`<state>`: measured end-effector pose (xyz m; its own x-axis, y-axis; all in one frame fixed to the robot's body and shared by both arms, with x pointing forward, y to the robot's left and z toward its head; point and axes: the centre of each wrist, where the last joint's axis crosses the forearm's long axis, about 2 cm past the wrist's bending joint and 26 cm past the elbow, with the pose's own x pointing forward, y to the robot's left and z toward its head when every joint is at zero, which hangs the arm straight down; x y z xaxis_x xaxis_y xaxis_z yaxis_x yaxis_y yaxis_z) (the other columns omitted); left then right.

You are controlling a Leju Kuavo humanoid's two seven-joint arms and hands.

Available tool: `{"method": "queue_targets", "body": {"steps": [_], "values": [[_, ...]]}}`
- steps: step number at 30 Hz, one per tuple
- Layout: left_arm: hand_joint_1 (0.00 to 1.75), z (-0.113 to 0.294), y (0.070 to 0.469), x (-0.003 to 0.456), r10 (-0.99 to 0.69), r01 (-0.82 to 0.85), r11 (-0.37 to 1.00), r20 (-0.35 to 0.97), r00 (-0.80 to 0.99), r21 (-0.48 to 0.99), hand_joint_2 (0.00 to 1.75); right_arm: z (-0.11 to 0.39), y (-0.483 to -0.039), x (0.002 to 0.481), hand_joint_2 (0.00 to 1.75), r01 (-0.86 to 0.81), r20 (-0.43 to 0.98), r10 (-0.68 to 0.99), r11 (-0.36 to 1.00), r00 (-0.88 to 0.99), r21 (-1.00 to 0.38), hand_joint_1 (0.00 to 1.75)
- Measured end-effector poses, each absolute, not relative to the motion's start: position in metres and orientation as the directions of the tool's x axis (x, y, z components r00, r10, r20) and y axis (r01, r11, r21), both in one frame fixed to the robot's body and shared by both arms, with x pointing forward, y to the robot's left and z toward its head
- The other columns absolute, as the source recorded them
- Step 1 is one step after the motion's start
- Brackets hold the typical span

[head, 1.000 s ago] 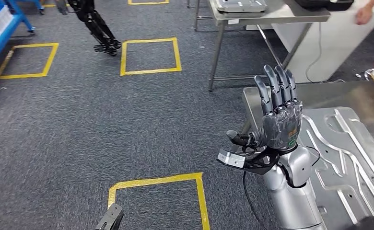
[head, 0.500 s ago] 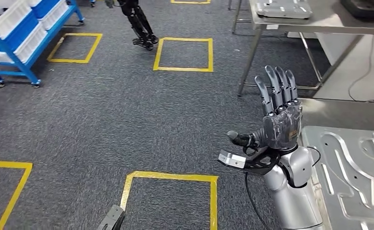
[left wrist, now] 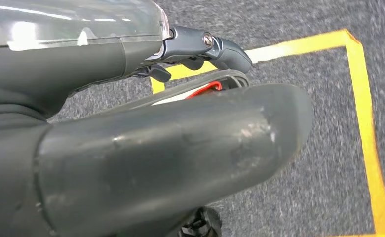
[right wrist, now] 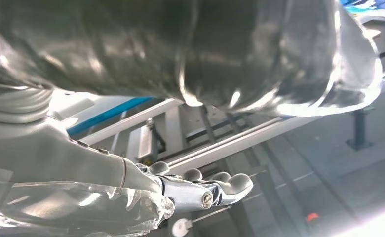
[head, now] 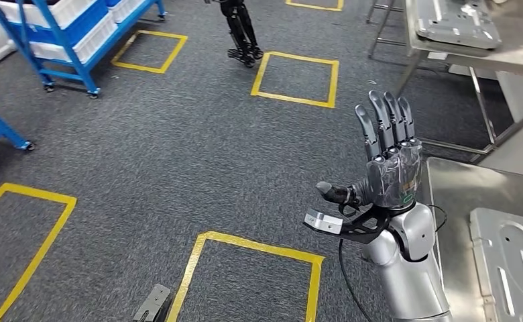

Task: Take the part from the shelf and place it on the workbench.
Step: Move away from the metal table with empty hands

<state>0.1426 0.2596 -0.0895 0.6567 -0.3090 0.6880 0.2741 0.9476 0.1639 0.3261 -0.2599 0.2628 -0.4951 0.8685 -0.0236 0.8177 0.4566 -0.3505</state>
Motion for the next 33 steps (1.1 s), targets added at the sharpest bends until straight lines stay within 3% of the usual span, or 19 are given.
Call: {"method": "queue_targets", "body": {"steps": [33], "values": [[0.00,-0.0902,0.2624,0.1410,-0.310,0.266,0.948,0.689,0.655,0.173,0.00,0.2592,-0.2604,0.3274,0.00,0.817,-0.020,0.871,0.453,-0.492,-0.358,0.00]]}}
